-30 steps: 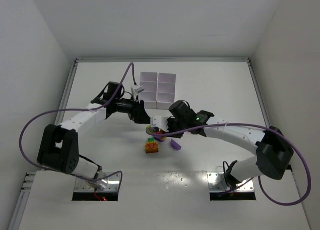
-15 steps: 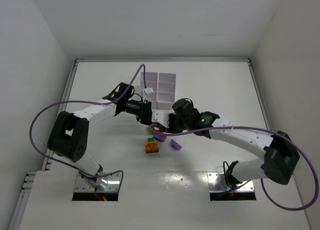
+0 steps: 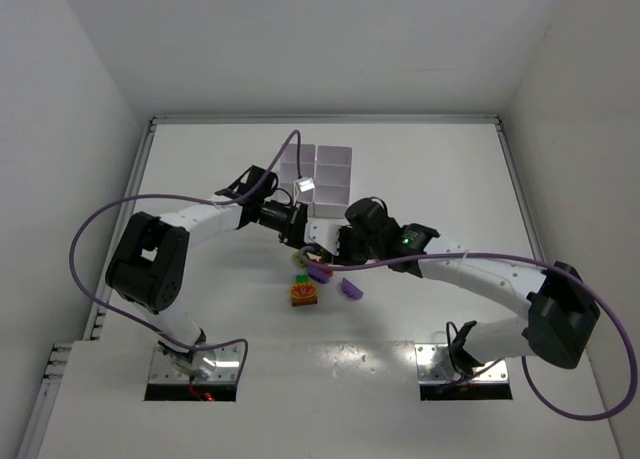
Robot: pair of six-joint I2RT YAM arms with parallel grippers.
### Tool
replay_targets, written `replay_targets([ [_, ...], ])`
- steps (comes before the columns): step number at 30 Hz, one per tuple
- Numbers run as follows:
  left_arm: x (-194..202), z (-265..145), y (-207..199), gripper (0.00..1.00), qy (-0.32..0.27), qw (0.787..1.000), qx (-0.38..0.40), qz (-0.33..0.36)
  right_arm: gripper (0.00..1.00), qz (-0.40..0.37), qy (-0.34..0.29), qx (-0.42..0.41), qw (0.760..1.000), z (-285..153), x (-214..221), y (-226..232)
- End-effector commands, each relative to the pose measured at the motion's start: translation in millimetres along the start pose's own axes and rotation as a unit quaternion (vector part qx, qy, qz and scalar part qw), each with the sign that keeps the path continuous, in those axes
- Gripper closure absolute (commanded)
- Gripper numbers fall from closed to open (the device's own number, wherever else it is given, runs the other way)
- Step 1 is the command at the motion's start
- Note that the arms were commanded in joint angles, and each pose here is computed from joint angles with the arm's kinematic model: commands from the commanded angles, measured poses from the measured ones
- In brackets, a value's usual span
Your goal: Sort the legos into containers by color
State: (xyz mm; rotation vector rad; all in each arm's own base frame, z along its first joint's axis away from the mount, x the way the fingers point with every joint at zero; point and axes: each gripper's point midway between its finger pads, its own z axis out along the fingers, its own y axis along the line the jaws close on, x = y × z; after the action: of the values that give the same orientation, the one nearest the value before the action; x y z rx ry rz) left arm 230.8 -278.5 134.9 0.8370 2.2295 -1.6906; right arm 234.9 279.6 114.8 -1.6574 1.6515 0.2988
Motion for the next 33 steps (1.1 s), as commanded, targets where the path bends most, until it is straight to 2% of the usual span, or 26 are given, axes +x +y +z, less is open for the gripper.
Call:
replay_targets([
  [1, -12.4, 1.0, -17.2, 0.83, -0.003, 0.999, 0.038, 0.035, 1.0, 0.0, -0.033, 0.023, 0.999, -4.0, -15.9, -7.9],
  [2, -12.4, 1.0, -17.3, 0.91, -0.003, 0.999, 0.038, 0.035, 1.0, -0.001, -0.036, 0.025, 0.999, -6.3, -17.9, -8.9],
  [5, -12.7, -4.4, -9.4, 0.99, -0.011, 0.999, 0.028, 0.031, 1.0, 0.005, -0.016, 0.021, 1.0, -3.8, -1.3, -3.4],
  [10, -12.6, -16.4, -2.7, 1.0, -0.029, 0.999, -0.001, 0.041, 1.0, 0.013, 0.004, 0.029, 0.999, -10.6, 21.1, 1.7],
  [11, -12.5, -16.4, -2.7, 0.98, -0.029, 0.999, -0.001, 0.041, 1.0, 0.014, 0.008, 0.025, 1.0, -9.6, 25.2, 4.6],
  [12, -11.4, -15.4, -0.3, 0.87, -0.027, 0.999, -0.001, 0.036, 1.0, 0.014, 0.004, 0.029, 0.999, -11.9, 23.0, 3.3],
  [13, -9.1, -13.8, 2.5, 0.64, -0.024, 0.999, 0.003, 0.029, 1.0, 0.019, 0.004, 0.029, 0.999, -11.9, 22.9, 3.8],
  [14, -8.0, -12.9, 4.8, 0.55, -0.022, 0.999, 0.003, 0.024, 1.0, 0.019, 0.004, 0.029, 0.999, -11.9, 22.9, 3.8],
  [15, -6.6, -10.4, 2.7, 0.41, -0.019, 1.0, 0.005, 0.021, 1.0, 0.018, -0.001, 0.032, 0.999, -11.6, 16.2, -1.5],
  [16, -8.0, -9.6, 3.2, 0.16, -0.018, 1.0, 0.01, 0.02, 1.0, 0.017, -0.008, 0.031, 0.999, -12.2, 11.7, -2.8],
  [17, -8.0, -9.6, 3.2, 0.13, -0.018, 1.0, 0.01, 0.02, 1.0, 0.016, -0.014, 0.036, 0.999, -11.0, 5.2, -8.0],
  [27, -20.2, -2.2, 2.5, 0.16, -0.013, 0.999, 0.02, 0.04, 1.0, 0.012, -0.06, 0.023, 0.998, -6.7, -36.8, -17.9],
  [31, -25.4, -2.2, 0.4, 0.23, -0.014, 0.999, 0.026, 0.046, 1.0, 0.017, -0.061, 0.018, 0.998, -1.6, -38.7, -17.9],
  [33, -23.8, -1.4, 0.6, 0.31, -0.011, 0.999, 0.033, 0.041, 1.0, 0.018, -0.06, 0.012, 0.998, 2.7, -39.3, -17.3],
])
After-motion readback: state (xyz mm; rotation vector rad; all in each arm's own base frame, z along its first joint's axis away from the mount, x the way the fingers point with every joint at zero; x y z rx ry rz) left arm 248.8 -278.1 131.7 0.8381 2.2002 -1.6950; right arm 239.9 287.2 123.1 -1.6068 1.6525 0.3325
